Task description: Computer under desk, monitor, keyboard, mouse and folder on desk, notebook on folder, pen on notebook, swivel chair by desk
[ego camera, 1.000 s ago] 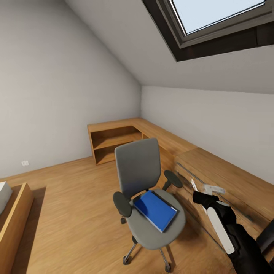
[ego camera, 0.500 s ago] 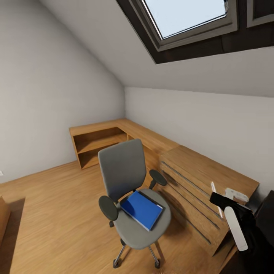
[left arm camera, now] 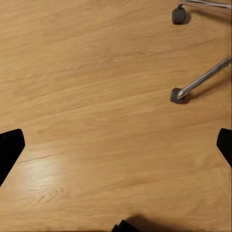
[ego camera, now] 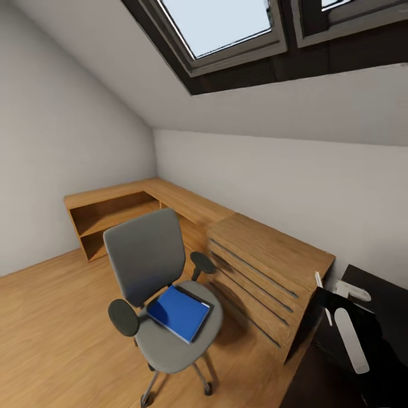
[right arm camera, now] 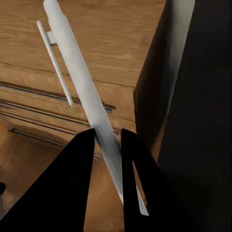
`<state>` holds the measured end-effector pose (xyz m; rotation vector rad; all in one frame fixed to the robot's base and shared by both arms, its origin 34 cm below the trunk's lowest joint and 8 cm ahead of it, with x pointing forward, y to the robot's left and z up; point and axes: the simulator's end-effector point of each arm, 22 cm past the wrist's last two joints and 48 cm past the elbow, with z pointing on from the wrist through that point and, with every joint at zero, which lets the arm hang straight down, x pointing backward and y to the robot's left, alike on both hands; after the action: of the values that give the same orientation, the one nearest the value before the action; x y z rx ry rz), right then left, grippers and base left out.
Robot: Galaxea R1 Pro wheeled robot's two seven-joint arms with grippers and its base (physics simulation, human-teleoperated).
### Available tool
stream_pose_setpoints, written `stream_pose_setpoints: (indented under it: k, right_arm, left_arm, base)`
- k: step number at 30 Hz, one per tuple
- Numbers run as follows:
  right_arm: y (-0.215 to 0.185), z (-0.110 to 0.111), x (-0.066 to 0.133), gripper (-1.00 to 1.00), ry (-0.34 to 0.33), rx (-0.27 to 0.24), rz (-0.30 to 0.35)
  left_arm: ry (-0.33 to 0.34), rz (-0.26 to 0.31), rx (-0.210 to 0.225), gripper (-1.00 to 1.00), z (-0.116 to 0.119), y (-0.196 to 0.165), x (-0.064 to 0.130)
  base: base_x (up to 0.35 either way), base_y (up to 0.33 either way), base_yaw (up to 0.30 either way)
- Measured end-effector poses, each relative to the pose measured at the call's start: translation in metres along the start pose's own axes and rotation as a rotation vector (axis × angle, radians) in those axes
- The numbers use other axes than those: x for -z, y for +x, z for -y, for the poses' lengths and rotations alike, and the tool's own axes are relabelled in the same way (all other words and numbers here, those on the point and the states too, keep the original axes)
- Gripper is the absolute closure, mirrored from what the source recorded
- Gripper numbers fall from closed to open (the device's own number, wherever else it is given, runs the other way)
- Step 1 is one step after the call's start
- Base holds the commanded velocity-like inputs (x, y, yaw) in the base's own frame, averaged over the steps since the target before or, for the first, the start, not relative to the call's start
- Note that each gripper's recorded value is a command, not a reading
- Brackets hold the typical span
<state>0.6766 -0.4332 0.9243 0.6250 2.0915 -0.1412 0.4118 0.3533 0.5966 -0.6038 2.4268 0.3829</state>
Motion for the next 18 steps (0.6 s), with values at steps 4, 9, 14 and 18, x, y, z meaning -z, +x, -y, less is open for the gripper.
stream_pose_setpoints:
  k: [4, 9, 14, 18]
  right_arm:
    - [0.002, -0.003, 0.0, 1.0, -0.006, 0.008, -0.004]
    - [0.011, -0.005, -0.003, 1.0, -0.006, 0.02, -0.022]
    - [0.025, -0.004, -0.009, 1.0, -0.003, 0.033, -0.05]
    - [0.066, 0.01, -0.023, 1.0, 0.032, 0.047, -0.147]
  left_arm:
    - [-0.002, 0.0, 0.002, -1.0, -0.001, 0.0, 0.0]
    - [-0.002, 0.0, 0.002, -1.0, -0.001, 0.0, 0.0]
    - [-0.001, 0.002, 0.0, -1.0, 0.0, -0.001, 0.0]
    - [-0.003, 0.002, 0.001, -1.0, -0.001, -0.001, 0.0]
  base:
    - [0.0, -0.279, -0.012]
    - [0.0, -0.146, -0.002]
    - [0.048, -0.162, 0.0]
    - [0.01, -0.034, 0.0]
